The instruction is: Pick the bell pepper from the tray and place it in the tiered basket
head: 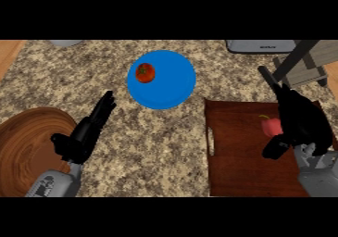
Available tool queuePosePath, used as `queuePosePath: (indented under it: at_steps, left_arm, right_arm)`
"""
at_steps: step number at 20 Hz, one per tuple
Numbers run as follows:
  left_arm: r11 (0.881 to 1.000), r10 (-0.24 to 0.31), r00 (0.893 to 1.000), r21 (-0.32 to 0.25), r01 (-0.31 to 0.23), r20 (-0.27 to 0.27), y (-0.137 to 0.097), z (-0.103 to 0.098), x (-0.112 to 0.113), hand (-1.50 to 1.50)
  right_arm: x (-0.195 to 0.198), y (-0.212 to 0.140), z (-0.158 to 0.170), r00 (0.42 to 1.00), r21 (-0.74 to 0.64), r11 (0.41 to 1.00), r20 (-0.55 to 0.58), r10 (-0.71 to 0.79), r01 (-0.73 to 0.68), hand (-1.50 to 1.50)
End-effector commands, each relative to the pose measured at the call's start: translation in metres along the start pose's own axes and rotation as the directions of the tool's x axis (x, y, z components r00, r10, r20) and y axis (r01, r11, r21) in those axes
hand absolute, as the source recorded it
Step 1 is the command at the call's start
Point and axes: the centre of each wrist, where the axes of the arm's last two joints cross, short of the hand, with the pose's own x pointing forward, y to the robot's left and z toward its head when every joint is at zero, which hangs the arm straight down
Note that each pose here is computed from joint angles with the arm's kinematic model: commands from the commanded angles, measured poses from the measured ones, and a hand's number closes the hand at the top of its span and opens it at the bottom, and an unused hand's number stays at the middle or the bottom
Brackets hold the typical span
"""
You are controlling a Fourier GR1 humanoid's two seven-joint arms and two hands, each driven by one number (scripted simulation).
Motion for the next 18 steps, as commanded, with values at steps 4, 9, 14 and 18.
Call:
queuePosePath:
  at_steps: [4, 9, 14, 18]
  left_arm:
    - [0.999, 0.005, 0.999, 0.032, -0.004, -0.043, 0.011, -0.004, -0.010, 0.00]
    - [1.000, 0.011, 0.999, 0.025, -0.009, -0.046, -0.011, 0.010, -0.018, 0.00]
    - [1.000, -0.004, 0.999, 0.024, 0.005, -0.052, 0.002, 0.012, -0.001, 0.00]
    - [1.000, 0.002, 0.999, 0.024, -0.002, -0.039, -0.004, 0.006, -0.015, 0.00]
  right_arm:
    - [0.004, 0.032, -0.014, 0.992, 0.075, 0.997, -0.123, 0.020, -0.011, -1.50]
    - [-0.013, 0.037, -0.019, 0.996, 0.062, 0.998, -0.092, -0.017, 0.023, -1.50]
    - [-0.023, 0.055, -0.045, 0.986, 0.058, 0.998, -0.165, -0.019, 0.029, -1.50]
    - [-0.051, 0.051, -0.057, 0.984, 0.068, 0.997, -0.175, -0.031, 0.044, -1.50]
